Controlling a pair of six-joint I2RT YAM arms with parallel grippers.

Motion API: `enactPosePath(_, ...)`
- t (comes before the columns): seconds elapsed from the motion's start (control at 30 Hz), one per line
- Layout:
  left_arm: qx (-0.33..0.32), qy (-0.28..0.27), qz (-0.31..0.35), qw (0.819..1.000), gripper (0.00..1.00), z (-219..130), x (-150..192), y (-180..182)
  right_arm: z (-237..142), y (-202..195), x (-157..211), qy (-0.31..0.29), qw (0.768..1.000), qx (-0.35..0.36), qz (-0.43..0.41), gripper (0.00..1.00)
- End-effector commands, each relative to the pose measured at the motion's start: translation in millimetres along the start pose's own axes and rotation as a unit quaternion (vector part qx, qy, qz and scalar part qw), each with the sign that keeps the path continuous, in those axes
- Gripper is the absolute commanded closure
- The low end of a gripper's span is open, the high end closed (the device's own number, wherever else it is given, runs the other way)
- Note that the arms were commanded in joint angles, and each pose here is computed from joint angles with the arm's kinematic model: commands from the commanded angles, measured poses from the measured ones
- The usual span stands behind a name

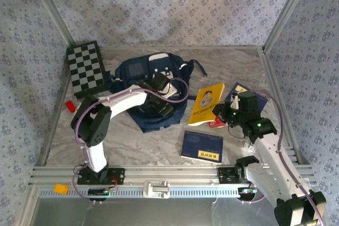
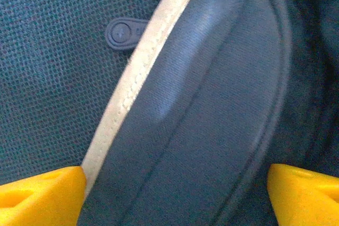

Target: Pack the student bag

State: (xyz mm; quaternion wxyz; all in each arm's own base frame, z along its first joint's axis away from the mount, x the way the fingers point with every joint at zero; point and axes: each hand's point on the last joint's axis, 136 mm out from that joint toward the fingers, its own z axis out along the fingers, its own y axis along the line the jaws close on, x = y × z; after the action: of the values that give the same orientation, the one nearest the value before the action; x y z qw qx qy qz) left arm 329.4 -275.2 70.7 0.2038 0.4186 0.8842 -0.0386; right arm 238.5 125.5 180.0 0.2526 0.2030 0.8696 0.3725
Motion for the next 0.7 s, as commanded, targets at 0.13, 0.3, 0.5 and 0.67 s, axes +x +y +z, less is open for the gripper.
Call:
enactPosePath(0.13,-0.002,-0.038,0.010,0.999,0.49,-5.3,-18.8,9.5,-10.5,20.3,-6.8,-0.014,0.998,-0.038,-0.044,1.00)
enactPosePath(0.3,0.004,-0.060,0.011,0.998,0.83,-18.9,-27.6,9.9,-14.3,17.0,-6.1,-0.021,0.998,-0.041,-0.043,1.00)
enactPosePath(0.5,-0.006,-0.092,0.020,0.996,0.98,-52.1,-40.0,14.4,-23.2,15.5,-6.9,-0.030,0.998,-0.038,-0.041,1.00)
enactPosePath(0.67,-0.038,-0.131,0.021,0.990,1.00,-93.0,-54.7,25.7,-27.1,24.2,-10.3,-0.026,0.997,-0.051,-0.044,1.00)
